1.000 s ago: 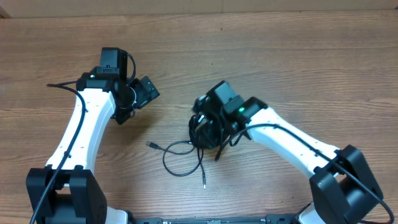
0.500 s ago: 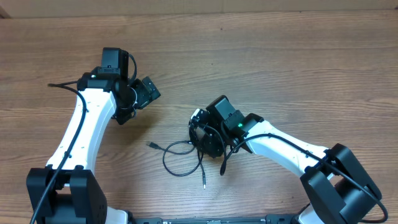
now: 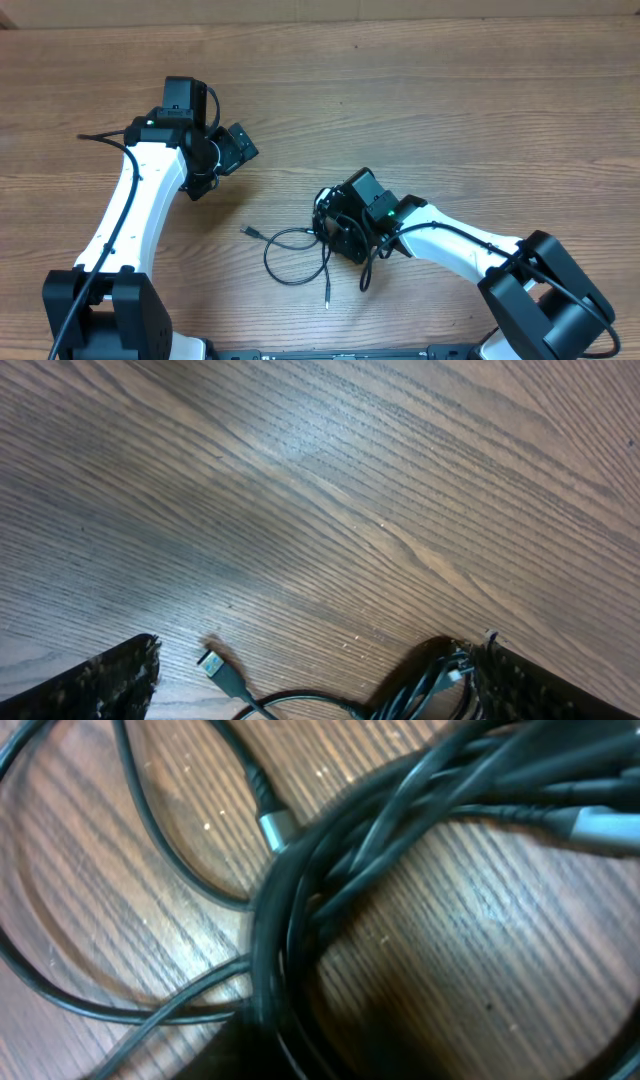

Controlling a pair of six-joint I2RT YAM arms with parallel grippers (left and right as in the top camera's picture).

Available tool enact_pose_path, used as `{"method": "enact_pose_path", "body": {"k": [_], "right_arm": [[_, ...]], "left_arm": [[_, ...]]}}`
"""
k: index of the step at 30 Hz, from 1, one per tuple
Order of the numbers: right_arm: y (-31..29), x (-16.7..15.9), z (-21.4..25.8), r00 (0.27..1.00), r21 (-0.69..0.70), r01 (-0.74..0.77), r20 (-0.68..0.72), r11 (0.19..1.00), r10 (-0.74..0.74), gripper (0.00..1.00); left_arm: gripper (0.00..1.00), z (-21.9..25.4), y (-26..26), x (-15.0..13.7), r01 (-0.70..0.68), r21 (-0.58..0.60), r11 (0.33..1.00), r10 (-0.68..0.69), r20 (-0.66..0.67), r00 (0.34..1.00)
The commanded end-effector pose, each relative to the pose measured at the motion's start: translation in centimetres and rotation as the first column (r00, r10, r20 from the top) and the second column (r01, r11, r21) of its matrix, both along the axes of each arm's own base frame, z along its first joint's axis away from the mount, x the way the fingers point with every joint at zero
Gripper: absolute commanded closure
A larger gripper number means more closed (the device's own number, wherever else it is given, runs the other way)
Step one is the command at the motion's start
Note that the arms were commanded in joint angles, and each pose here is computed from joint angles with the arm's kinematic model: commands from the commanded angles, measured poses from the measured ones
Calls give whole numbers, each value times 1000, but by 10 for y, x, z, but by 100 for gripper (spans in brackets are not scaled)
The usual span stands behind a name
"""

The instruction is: Untangle cables

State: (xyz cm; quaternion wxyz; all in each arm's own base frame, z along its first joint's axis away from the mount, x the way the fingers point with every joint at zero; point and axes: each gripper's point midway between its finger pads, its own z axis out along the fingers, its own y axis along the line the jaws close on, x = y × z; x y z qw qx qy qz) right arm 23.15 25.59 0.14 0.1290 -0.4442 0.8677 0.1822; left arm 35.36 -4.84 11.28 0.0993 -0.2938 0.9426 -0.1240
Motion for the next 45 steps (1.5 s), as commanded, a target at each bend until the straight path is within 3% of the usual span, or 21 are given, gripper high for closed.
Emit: {"method": "enact_pose_path", "body": {"k": [1, 10, 14, 18, 20, 25, 28, 30, 36, 38, 40, 45], "right_arm": [[-5, -13, -10, 998, -1, 19, -58, 1000, -19, 95], [18, 3, 29, 990, 74, 111, -93, 991, -103, 96], [58, 13, 96, 995, 266, 40, -98, 963, -15, 96], [90, -8, 160, 971, 494, -138, -101, 859, 215, 96], [94, -14, 171, 959, 539, -185, -82, 821, 270, 96], [93, -14, 171, 957, 542, -194, -77, 817, 279, 96], [94, -13, 174, 956, 557, -199, -71, 806, 284, 96], [95, -14, 178, 952, 579, -203, -73, 789, 298, 96], [87, -6, 208, 934, 710, -210, -57, 672, 352, 96], [83, 2, 213, 939, 724, -209, -39, 657, 342, 96], [79, 4, 220, 934, 752, -213, -30, 624, 356, 96], [80, -2, 228, 920, 779, -230, -21, 583, 392, 96]], "left_arm": [[0, 11, -3, 1, 0, -8, 1000, 0, 32, 1000], [0, 11, -1, 1, -5, 6, 1000, 4, 28, 1000], [0, 11, -1, 1, -1, 6, 1000, 1, 30, 1000], [3, 10, -2, 0, 57, 17, 998, -57, 35, 998], [3, 11, -8, -1, 119, 0, 993, -118, 45, 992], [4, 16, -27, -4, 274, -68, 959, -268, 86, 960], [14, 18, -34, -5, 293, -105, 951, -283, 97, 954], [16, 20, -39, -6, 323, -125, 938, -310, 112, 944], [27, 26, -52, -8, 366, -191, 911, -344, 141, 928], [24, 32, -63, -9, 387, -251, 887, -353, 169, 920], [30, 50, -85, -8, 439, -370, 819, -369, 247, 896], [43, 56, -93, -8, 465, -402, 789, -377, 282, 883]]}}
